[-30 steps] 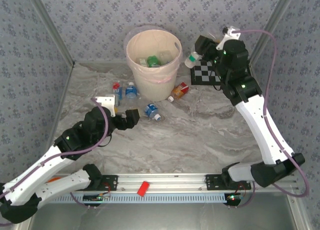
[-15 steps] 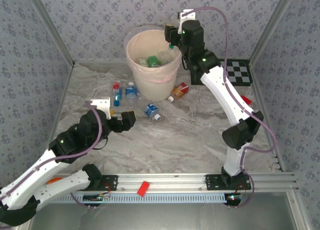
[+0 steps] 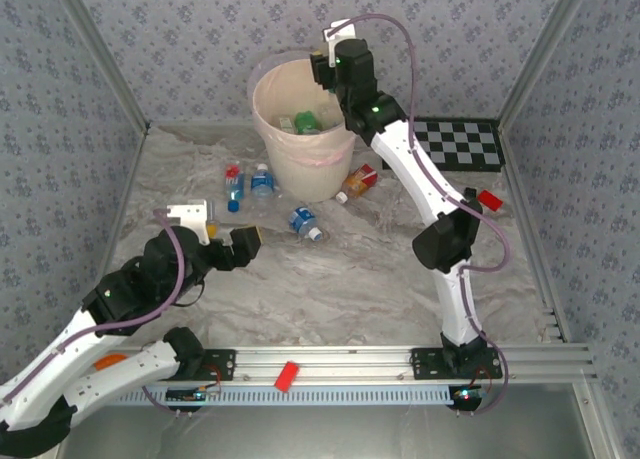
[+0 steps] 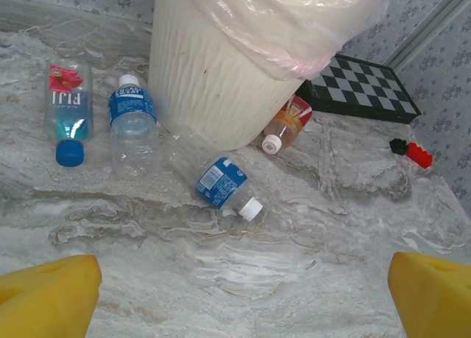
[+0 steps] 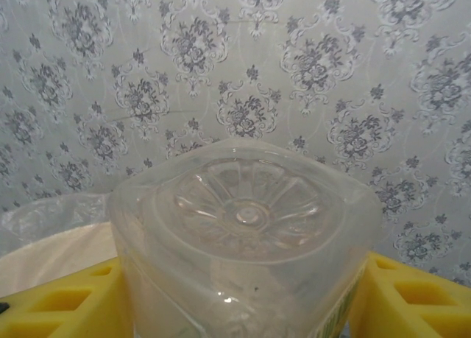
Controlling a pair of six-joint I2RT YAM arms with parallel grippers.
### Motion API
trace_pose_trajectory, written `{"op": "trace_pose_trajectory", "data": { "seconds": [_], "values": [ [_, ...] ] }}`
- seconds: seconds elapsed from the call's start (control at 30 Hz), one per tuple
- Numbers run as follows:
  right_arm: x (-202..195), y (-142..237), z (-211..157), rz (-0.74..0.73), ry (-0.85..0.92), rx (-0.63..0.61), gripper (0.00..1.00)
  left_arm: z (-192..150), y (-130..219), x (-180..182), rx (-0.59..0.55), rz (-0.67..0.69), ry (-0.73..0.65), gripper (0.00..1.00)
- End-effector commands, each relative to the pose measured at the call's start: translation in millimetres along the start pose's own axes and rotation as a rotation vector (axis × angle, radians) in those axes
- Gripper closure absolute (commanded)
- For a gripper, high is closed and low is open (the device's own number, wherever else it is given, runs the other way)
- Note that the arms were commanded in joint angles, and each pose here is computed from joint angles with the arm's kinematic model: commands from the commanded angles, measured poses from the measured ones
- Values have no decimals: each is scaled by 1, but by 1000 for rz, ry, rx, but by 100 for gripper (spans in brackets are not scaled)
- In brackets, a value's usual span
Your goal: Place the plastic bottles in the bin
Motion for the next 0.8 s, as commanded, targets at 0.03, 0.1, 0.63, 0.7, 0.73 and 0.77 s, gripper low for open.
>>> {"op": "trace_pose_trajectory", "data": {
  "seconds": [0.03, 0.1, 0.63, 0.7, 0.73, 0.77],
  "values": [
    [0, 1, 13, -14, 21, -40, 35, 6, 9, 4, -23, 17, 5, 0],
    [1, -1, 11, -13, 21, -39, 35, 6, 8, 4, -24, 19, 6, 0],
    [7, 3, 5, -8, 61, -19, 1, 5, 7, 3, -23, 20, 6, 0],
    [6, 4, 5, -15, 65, -17, 1, 5, 6, 3, -19, 22, 7, 0],
    [7, 5, 5, -17, 67, -15, 1, 4, 6, 3, -20, 21, 7, 0],
    [8, 6, 5, -16, 71, -15, 1, 4, 6, 4, -18, 20, 7, 0]
  ]
}}
Point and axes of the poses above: each hand's point on the last joint's axis, 136 mm out from that joint toward the fingers, its own y axis back along the fingers, its own x axis along the line the jaws close on, z = x × y, the point moved 5 cm from there along y, back along the fingers, and after that the axes turned 11 degrees about -y, right-handed, at the moved point
